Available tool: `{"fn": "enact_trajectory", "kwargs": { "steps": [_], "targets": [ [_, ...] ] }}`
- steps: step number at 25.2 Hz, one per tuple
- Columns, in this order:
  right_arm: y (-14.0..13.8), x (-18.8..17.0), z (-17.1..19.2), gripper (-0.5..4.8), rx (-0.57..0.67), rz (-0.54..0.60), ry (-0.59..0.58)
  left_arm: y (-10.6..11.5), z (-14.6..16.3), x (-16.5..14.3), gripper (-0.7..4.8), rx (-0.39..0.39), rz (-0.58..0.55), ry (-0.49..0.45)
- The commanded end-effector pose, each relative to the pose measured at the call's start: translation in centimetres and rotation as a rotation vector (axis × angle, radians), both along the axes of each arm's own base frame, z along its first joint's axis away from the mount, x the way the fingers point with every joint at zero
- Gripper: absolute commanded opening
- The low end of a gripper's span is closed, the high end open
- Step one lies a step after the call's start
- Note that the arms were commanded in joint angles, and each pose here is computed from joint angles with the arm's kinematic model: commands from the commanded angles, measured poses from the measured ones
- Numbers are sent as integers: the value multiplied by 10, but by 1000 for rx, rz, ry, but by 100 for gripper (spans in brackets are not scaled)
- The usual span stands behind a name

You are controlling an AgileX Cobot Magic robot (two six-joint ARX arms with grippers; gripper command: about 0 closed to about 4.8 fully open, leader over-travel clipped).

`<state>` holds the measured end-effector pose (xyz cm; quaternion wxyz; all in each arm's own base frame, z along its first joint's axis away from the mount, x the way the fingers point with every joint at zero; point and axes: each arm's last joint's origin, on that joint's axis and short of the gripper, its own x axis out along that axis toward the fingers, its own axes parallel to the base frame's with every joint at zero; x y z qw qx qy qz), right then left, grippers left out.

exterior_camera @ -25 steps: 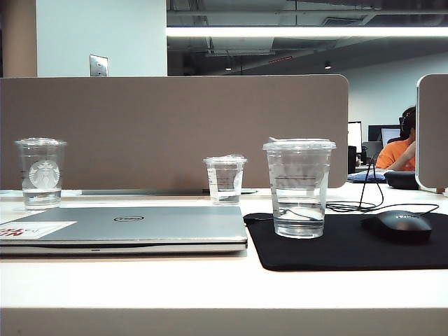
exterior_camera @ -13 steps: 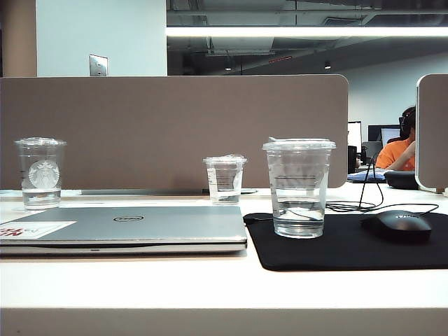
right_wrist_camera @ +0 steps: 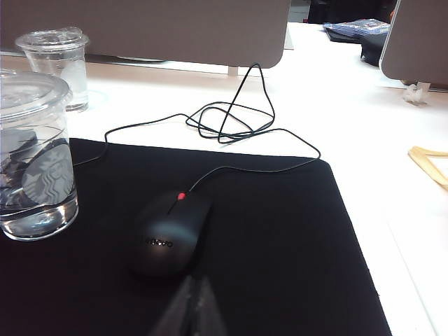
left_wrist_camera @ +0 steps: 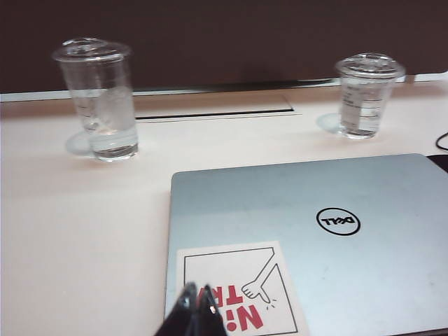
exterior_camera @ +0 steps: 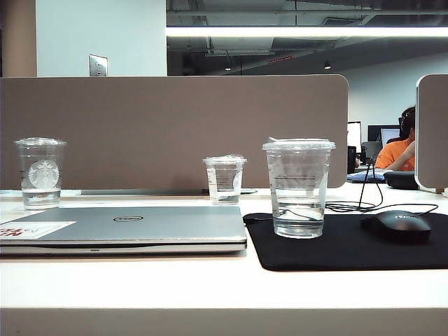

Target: Pick up the coffee cup on the middle and place it on the right side of the laptop.

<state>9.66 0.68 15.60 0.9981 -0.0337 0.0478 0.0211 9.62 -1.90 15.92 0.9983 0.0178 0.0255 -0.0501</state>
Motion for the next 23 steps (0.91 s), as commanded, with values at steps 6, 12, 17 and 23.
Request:
{"fn": "enact_trajectory", "kwargs": {
  "steps": [6, 12, 17, 23],
  "targets": [
    [0, 0, 0, -4, -1, -1, -12, -3, -7, -2, -5, 24, -17, 83],
    [0, 0, 0, -4, -2, -2, -12, -3, -8, -2, -5, 26, -17, 92],
    [0, 0, 0, -4, -1, -2, -12, -3, -8, -2, -5, 26, -17, 92],
    [0, 0, 0, -4, -1, -2, -12, -3, -8, -2, -5, 26, -17, 92]
  ]
}}
